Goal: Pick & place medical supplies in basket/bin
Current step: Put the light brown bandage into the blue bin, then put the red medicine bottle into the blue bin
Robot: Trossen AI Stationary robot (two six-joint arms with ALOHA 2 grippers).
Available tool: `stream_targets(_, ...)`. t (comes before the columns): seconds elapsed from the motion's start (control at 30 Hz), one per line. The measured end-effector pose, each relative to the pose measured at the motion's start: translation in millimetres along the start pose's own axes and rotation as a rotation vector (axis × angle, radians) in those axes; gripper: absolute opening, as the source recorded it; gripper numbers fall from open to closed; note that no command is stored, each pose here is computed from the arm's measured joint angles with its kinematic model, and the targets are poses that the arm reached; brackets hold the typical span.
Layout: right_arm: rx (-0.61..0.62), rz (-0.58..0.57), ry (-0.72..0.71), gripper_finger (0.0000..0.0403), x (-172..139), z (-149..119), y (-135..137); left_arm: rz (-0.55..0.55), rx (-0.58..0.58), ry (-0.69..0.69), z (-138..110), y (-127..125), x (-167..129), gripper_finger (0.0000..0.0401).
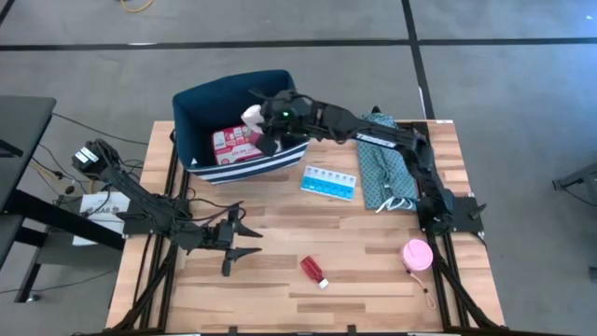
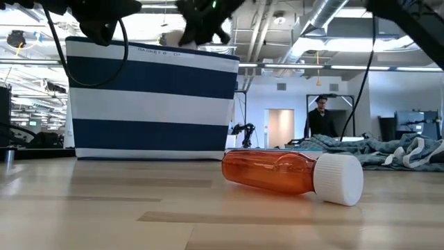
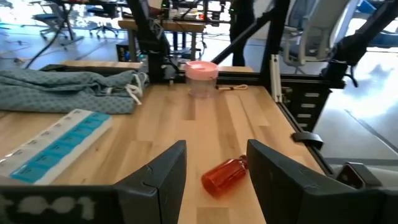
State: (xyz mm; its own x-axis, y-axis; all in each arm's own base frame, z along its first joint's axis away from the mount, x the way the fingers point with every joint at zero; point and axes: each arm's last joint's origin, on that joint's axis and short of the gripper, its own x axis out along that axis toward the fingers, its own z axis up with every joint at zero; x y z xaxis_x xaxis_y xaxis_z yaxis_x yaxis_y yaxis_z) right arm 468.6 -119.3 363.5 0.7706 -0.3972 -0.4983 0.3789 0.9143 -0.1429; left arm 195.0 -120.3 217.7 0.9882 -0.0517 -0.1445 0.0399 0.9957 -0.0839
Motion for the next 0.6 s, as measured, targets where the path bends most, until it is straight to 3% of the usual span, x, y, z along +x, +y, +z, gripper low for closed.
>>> stream_targets(0.23,-0.148,0.005,0.048,0.0164,41.7,-22.3,6.3,-0.03,0.0,0.006,-0.3,-0.9,0.0,0.0157)
stream_targets(0.43,-0.154,-0.019,-0.087,0.0228,40.8,-8.2,7.9,-0.025,0.007,0.014,-1.1,-0.2,0.2,0.0157)
stream_targets(0.6,-0.142,-0.023,-0.151,0.0244,24.3,11.7,5.7,-0.019,0.038,0.013,-0.8,0.9,0.8,0.0157)
